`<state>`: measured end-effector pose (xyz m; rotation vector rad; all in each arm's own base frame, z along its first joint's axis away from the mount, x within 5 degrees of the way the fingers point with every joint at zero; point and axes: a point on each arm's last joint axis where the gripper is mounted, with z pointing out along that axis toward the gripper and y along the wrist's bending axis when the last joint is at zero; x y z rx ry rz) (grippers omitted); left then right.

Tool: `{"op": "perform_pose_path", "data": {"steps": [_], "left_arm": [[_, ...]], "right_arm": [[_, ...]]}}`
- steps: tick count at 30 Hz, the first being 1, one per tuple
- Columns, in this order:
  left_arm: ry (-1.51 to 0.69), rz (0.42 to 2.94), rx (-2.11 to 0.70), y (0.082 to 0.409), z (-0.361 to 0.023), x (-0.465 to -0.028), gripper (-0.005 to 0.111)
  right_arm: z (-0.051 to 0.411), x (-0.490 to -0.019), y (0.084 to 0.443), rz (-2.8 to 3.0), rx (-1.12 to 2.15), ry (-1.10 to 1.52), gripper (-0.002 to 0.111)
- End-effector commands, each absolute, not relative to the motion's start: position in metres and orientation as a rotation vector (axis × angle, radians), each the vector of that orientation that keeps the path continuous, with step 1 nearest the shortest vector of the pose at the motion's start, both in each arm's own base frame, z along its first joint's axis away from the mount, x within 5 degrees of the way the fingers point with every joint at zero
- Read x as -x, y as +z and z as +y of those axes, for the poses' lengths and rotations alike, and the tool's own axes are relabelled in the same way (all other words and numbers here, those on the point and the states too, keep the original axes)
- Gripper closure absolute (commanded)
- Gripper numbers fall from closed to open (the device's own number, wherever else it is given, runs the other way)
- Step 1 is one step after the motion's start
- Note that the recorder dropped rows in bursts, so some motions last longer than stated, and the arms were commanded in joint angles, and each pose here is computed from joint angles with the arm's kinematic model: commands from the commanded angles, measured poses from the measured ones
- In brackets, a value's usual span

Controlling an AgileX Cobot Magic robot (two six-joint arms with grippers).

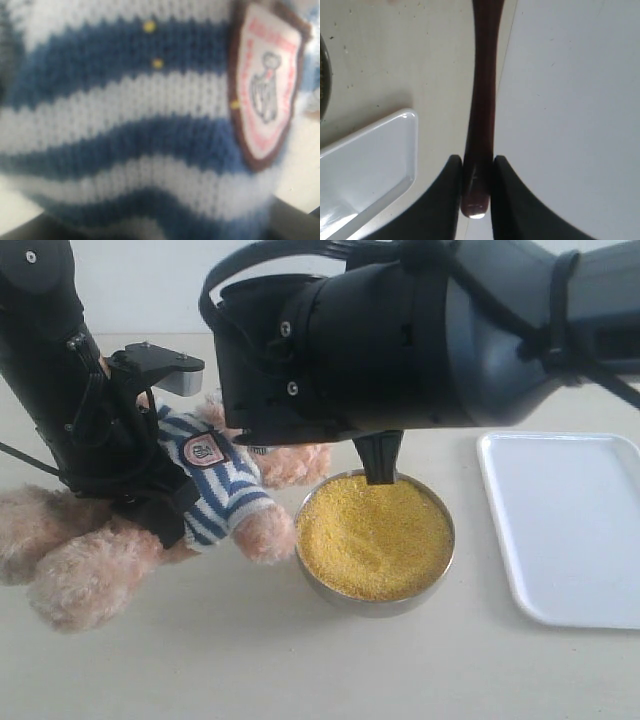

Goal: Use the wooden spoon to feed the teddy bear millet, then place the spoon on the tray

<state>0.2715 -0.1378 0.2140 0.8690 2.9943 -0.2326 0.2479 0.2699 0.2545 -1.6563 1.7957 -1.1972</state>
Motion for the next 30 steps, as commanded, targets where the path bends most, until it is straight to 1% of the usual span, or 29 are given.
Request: {"op": "perform_pose_path", "data": {"steps": [1, 11, 17, 20, 30], "left_arm": [[-0.237, 2.987, -0.881, 0.217, -0.139, -0.271, 0.103], [-0.237, 2.987, -0.881, 0.217, -0.139, -0.271, 0.103], [-0.237, 2.987, -0.881, 0.217, -0.139, -0.271, 0.103], [-0.237, 2.987, -0.881, 0.217, -0.139, -0.271, 0.103], [-0.237, 2.987, -0.881, 0.217, -0.139, -0.271, 0.103]], "right_arm": [[0.269, -0.248, 0.256, 1.789, 1.644, -1.206, 0.109], [0.263, -0.245, 0.261, 1.779, 1.646, -1.209, 0.109], [0.252, -0.24, 0.249, 1.75, 1.666, -1.275, 0.109], [0.253, -0.243, 0.252, 1.714, 1.623, -1.298, 0.109], [0.26, -0.241, 0.252, 1.63, 1.638, -1.334, 0.109]]}}
